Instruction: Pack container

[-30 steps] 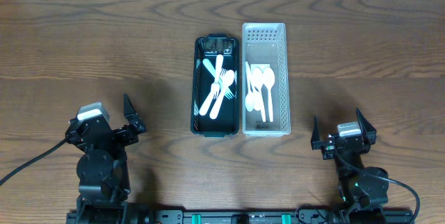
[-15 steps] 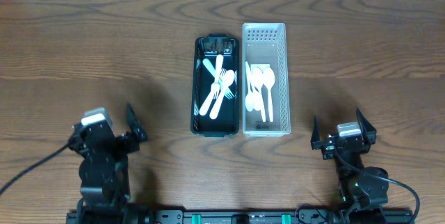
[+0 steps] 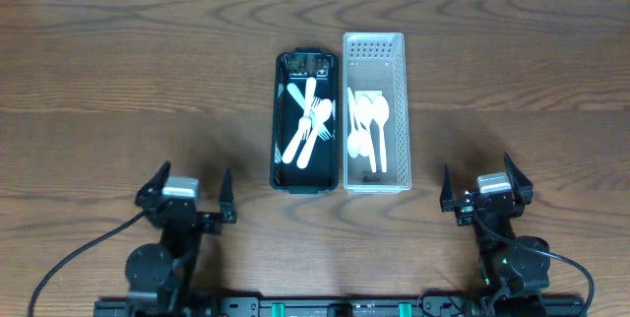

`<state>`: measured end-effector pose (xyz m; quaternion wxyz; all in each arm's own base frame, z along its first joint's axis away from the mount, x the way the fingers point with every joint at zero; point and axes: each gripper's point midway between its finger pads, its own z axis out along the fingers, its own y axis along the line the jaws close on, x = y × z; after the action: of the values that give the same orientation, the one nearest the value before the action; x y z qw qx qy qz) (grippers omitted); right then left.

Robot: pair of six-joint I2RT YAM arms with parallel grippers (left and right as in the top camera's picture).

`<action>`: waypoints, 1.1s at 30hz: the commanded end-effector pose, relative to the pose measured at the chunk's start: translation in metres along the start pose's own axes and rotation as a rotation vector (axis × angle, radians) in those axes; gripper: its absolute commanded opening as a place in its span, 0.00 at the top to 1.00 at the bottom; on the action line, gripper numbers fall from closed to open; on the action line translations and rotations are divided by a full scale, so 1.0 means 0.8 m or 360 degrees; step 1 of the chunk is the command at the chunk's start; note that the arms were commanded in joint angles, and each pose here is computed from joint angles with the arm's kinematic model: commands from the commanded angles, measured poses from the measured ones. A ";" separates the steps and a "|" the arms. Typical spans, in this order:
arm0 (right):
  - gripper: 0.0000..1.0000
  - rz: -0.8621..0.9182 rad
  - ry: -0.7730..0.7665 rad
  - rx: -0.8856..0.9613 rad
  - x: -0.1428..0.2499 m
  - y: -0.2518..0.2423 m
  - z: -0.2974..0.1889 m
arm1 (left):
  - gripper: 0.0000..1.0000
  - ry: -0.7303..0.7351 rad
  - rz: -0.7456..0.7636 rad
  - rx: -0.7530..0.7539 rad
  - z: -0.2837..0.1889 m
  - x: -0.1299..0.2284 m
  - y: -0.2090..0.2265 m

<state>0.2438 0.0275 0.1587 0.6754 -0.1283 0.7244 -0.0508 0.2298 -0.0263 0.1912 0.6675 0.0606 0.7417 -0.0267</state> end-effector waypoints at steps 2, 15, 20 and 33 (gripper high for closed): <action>0.01 -0.0013 0.0002 0.0001 0.002 0.000 0.000 | 0.02 0.0026 0.0057 0.0056 0.017 0.041 -0.009; 0.01 -0.0013 0.0002 0.0001 0.002 0.000 0.000 | 0.02 0.0067 -0.0044 -0.0013 0.023 0.064 0.000; 0.01 -0.0012 0.0002 0.0001 0.002 0.000 0.000 | 0.02 0.0069 -0.0044 -0.0013 0.023 0.065 0.000; 0.01 -0.0013 0.0002 0.0001 0.002 0.000 0.000 | 0.02 0.0069 -0.0044 -0.0012 0.023 0.065 -0.001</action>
<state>0.2438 0.0279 0.1583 0.6754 -0.1293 0.7244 -0.0499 0.2424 -0.0262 0.1542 0.6655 0.0542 0.7439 -0.0273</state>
